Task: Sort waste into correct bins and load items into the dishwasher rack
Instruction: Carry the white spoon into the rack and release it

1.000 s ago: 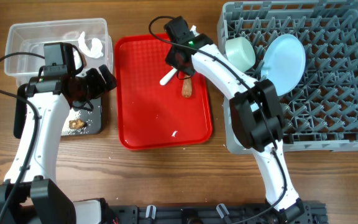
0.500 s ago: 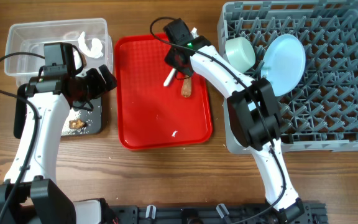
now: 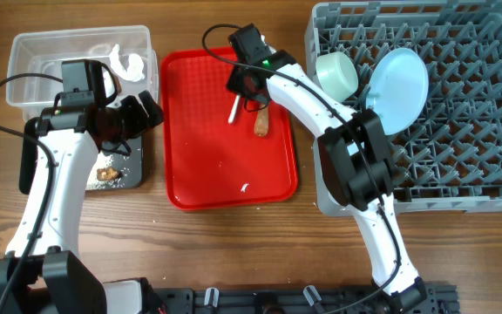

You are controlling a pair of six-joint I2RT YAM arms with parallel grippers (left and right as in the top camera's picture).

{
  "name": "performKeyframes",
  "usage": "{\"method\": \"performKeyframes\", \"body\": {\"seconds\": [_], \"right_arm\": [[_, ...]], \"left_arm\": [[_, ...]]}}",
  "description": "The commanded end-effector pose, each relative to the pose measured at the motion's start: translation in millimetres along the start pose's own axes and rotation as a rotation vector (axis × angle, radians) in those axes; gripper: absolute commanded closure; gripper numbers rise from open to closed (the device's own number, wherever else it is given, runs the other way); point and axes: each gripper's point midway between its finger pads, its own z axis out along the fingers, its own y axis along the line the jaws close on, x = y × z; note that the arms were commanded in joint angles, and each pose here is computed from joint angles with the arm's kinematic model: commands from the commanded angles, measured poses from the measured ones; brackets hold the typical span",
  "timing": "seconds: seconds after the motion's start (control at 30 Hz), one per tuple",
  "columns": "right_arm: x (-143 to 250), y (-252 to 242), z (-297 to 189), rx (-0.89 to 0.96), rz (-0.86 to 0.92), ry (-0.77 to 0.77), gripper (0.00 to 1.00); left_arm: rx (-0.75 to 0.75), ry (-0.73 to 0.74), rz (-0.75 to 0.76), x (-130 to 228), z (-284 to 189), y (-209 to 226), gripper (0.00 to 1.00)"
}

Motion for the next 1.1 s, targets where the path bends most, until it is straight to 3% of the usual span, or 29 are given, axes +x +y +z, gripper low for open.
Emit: {"method": "performKeyframes", "body": {"seconds": [0.0,0.17,0.37,0.5,0.67,0.87,1.07], "right_arm": [[-12.6,17.3,-37.4,-0.103,-0.219,0.003,0.96],[-32.9,33.1,-119.2,-0.158,-0.367,-0.077,0.96],[-69.5,10.6,-231.1,-0.147,-0.254,-0.224,0.96],[-95.4,-51.1,-289.0,-0.026,-0.007,-0.324,0.96],[-94.7,-177.3,-334.6,0.246,0.450,-0.349,0.96],[-71.6,-278.2,-349.3,0.453,0.721,-0.281,0.96],[-40.4,-317.5,-336.9,0.541,0.929,-0.205,0.96]], "left_arm": [[0.009,-0.031,0.003,-8.2,-7.6,-2.8,0.00],[0.009,-0.031,0.003,-8.2,-7.6,-2.8,0.00],[0.009,-0.031,0.003,-8.2,-7.6,-2.8,0.00],[0.009,-0.031,0.003,-8.2,-7.6,-2.8,0.00],[0.009,-0.031,0.003,-8.2,-7.6,-2.8,0.00],[0.009,-0.031,0.003,-8.2,-7.6,-2.8,0.00],[0.009,-0.031,0.004,-8.2,-7.6,-2.8,0.00]]}}
